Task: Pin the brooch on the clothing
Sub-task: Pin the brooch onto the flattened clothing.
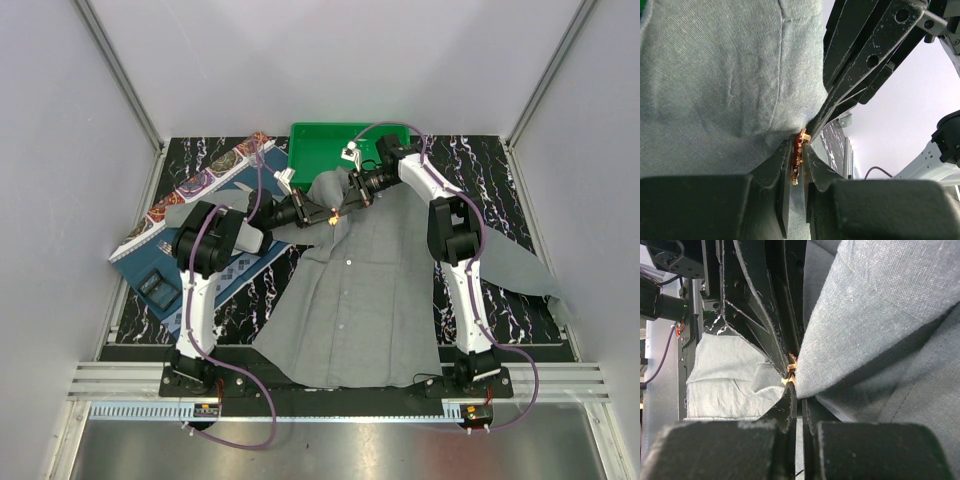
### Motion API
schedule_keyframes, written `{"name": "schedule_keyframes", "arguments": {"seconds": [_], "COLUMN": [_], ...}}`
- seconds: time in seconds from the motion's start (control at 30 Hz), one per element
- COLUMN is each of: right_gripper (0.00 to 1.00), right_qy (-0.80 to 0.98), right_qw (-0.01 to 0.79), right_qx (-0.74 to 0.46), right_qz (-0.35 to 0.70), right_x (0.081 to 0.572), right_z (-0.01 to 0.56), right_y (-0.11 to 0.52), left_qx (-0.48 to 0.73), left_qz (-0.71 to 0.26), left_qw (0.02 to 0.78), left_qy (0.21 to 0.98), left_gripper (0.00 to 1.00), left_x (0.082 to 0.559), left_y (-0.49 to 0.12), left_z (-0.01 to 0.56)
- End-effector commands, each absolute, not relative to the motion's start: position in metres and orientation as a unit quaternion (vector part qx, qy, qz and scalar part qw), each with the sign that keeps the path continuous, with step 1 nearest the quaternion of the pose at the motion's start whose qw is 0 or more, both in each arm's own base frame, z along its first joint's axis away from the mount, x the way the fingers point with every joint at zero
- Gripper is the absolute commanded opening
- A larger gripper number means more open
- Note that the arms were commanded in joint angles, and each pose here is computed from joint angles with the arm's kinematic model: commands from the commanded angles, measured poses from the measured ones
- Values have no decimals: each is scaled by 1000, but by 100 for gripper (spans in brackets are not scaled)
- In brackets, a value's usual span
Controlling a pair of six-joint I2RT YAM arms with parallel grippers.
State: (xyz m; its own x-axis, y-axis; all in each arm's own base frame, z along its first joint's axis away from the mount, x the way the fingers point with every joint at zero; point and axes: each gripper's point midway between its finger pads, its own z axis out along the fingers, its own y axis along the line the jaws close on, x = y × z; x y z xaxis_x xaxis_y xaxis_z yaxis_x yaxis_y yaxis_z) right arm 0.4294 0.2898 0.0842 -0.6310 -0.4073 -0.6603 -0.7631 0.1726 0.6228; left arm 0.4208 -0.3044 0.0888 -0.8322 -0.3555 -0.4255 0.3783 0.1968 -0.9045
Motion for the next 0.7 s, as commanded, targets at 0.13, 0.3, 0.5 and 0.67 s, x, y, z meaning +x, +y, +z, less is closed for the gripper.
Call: {"name": "schedule_keyframes", "arguments": {"seconds": [0.13, 0.3, 0.5, 0.67], "right_gripper": [0, 0, 0, 0], "right_qy": [713, 712, 721, 728], "right_qw": [186, 186, 181, 191], "right_qx": [-429, -430, -419, -407], "right_qz": [523, 523, 522, 518], "right_x": [410, 409, 414, 428], "right_z": [125, 126, 124, 127], "right_y": [316, 317, 317, 312], "left_qx": [73, 69, 74, 61], "left_qz": [-638, -628, -635, -654], "left_qw": [364, 365, 361, 376], "left_qy": [675, 684, 679, 653], "left_gripper": [22, 24, 28, 32], "left_x": [429, 432, 426, 424], "left_y": [-317, -317, -315, -297], "left_z": [148, 145, 144, 153]}}
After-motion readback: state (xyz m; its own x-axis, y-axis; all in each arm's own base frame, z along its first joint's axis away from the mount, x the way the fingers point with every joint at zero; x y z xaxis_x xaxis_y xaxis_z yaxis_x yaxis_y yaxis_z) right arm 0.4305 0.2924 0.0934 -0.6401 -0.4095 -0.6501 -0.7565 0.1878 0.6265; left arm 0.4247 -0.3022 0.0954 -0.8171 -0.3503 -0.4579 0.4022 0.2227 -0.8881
